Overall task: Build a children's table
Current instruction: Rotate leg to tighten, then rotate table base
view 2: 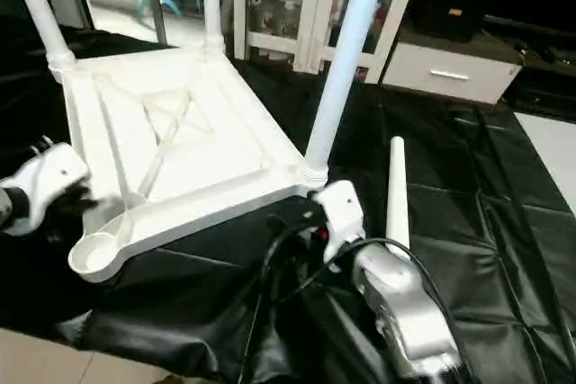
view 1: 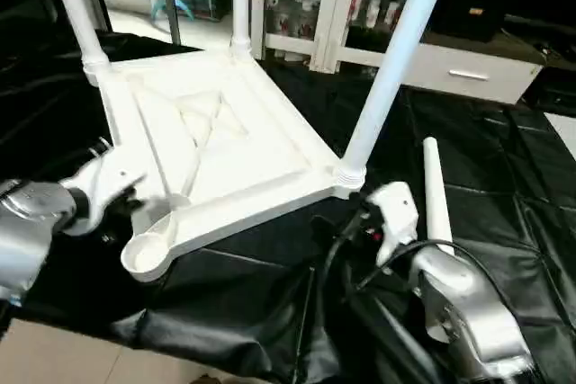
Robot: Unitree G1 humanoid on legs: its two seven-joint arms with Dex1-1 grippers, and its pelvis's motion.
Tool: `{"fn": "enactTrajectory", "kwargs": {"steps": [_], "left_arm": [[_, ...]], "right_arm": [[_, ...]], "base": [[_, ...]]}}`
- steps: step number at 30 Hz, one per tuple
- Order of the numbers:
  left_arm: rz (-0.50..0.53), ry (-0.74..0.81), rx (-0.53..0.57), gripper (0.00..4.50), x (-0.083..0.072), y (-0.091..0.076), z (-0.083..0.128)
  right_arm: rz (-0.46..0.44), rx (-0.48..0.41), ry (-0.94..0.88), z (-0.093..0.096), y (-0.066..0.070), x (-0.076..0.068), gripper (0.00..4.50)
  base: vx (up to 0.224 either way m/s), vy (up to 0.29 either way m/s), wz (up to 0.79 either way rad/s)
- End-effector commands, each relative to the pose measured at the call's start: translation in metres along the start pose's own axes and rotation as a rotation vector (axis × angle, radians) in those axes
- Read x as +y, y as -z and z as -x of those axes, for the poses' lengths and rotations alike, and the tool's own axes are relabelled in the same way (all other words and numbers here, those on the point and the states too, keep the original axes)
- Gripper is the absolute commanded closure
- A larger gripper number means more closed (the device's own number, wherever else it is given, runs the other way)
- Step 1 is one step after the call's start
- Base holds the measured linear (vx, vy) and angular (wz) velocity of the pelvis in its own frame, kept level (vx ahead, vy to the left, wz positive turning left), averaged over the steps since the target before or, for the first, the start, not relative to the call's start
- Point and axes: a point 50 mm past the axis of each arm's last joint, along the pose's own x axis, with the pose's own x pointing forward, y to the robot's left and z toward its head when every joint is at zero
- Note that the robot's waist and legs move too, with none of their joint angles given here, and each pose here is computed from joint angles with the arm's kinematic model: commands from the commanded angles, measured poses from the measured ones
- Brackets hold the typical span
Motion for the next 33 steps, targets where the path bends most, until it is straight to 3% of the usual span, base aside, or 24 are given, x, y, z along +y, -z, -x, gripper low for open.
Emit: {"fn": "enactTrajectory", "kwargs": {"steps": [1, 7, 11, 16, 19, 20, 22, 23, 29, 33], "left_arm": [[0.013, -0.045, 0.045, 3.22, 0.004, 0.011, 0.002], [0.085, -0.149, 0.023, 3.22, 0.026, 0.011, 0.021], [0.059, -0.193, 0.093, 3.22, 0.033, 0.021, 0.027], [0.079, -0.244, 0.104, 3.22, 0.037, 0.026, 0.032], [0.07, -0.202, 0.13, 3.22, 0.029, 0.03, 0.025], [0.078, -0.148, 0.127, 3.22, 0.017, 0.03, 0.015], [0.072, -0.125, 0.127, 3.22, 0.011, 0.03, 0.01], [0.071, -0.078, 0.115, 3.22, -0.001, 0.027, -0.001], [0.07, 0.005, 0.042, 3.22, -0.024, 0.009, -0.021], [0.056, 0.074, -0.032, 3.22, -0.041, -0.016, -0.034]], "right_arm": [[0.014, -0.007, 0.015, -0.002, -0.006, -0.003, 0.13], [-0.001, -0.004, 0.009, 0.002, -0.005, -0.007, 0.13], [0.003, -0.009, -0.077, 0.001, -0.006, 0.0, 0.13], [0.007, -0.002, -0.22, 0.002, -0.008, 0.01, 0.13], [0.038, 0.076, -0.184, -0.004, 0.004, 0.005, 0.13], [0.04, 0.108, -0.089, -0.012, 0.01, -0.003, 0.13], [0.041, 0.118, -0.043, -0.016, 0.011, -0.007, 0.13], [0.055, 0.123, 0.028, -0.024, 0.012, -0.012, 0.13], [0.052, 0.086, 0.045, -0.035, 0.001, -0.013, 0.13], [0.056, 0.061, 0.029, -0.033, -0.003, -0.012, 0.13]], "base": [[0.0, 0.0, 0.0], [0.0, 0.0, 0.0], [0.0, 0.0, 0.0], [0.0, 0.0, 0.0], [0.0, 0.0, 0.0], [0.0, 0.0, 0.0], [0.0, 0.0, 0.0], [0.0, 0.0, 0.0], [0.0, 0.0, 0.0], [0.0, 0.0, 0.0]]}}
